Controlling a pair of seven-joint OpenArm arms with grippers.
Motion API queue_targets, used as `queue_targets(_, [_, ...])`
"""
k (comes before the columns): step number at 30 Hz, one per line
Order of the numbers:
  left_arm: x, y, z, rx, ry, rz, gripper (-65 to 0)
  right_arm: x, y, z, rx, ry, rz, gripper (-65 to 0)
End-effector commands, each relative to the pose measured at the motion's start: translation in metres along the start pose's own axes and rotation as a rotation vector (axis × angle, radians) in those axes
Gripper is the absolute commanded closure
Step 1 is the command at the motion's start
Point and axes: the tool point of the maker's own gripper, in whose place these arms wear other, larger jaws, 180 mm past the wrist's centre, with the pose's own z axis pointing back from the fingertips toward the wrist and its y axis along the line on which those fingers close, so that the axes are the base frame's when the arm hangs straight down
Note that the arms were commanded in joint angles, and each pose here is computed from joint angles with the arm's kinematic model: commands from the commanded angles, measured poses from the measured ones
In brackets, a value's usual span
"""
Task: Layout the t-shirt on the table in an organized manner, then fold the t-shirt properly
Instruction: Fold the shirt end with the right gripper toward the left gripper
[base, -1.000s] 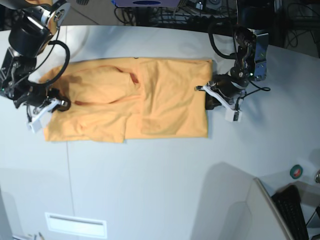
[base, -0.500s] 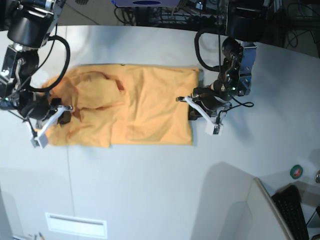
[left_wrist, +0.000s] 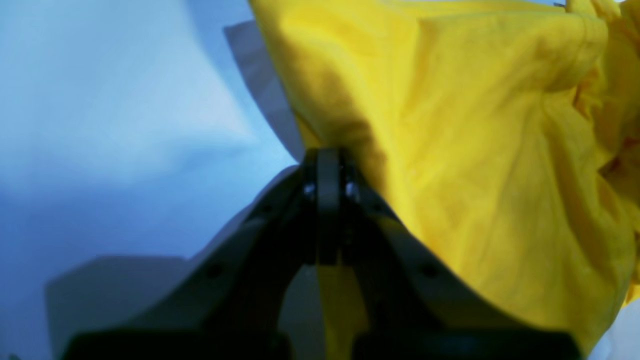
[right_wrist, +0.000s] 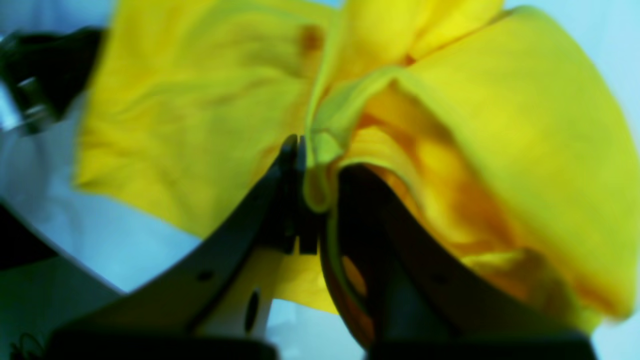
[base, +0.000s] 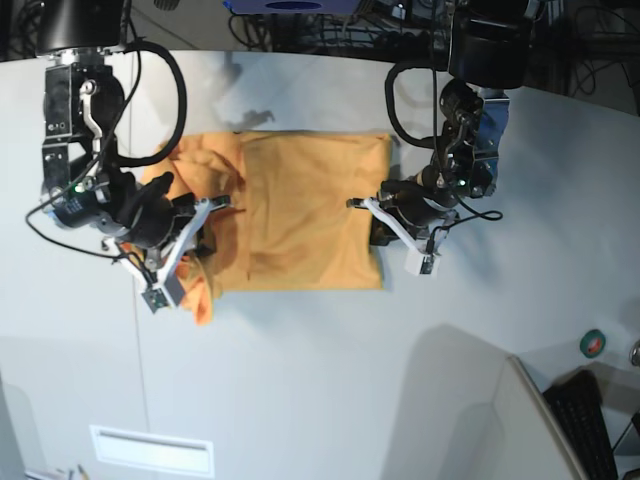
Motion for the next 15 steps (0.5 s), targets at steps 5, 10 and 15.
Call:
queue_targets(5, [0.014, -0.002, 0.001, -0.012, -0.041, -0.003, 0.0, 0.017, 0.042, -0.007, 0.080, -0.038, 0.050, 0.0])
queue_targets(10, [0.013, -0.003, 0.001, -0.014, -0.038, -0.005, 0.0, 0.021, 0.081, -0.016, 0.145, -0.040, 0.023, 0.0])
queue_targets(15, [0.007, -0.002, 0.002, -0.011, -0.030, 0.001, 0.0, 0.025, 0.112, -0.025, 0.212, -0.037, 0.034, 0.0])
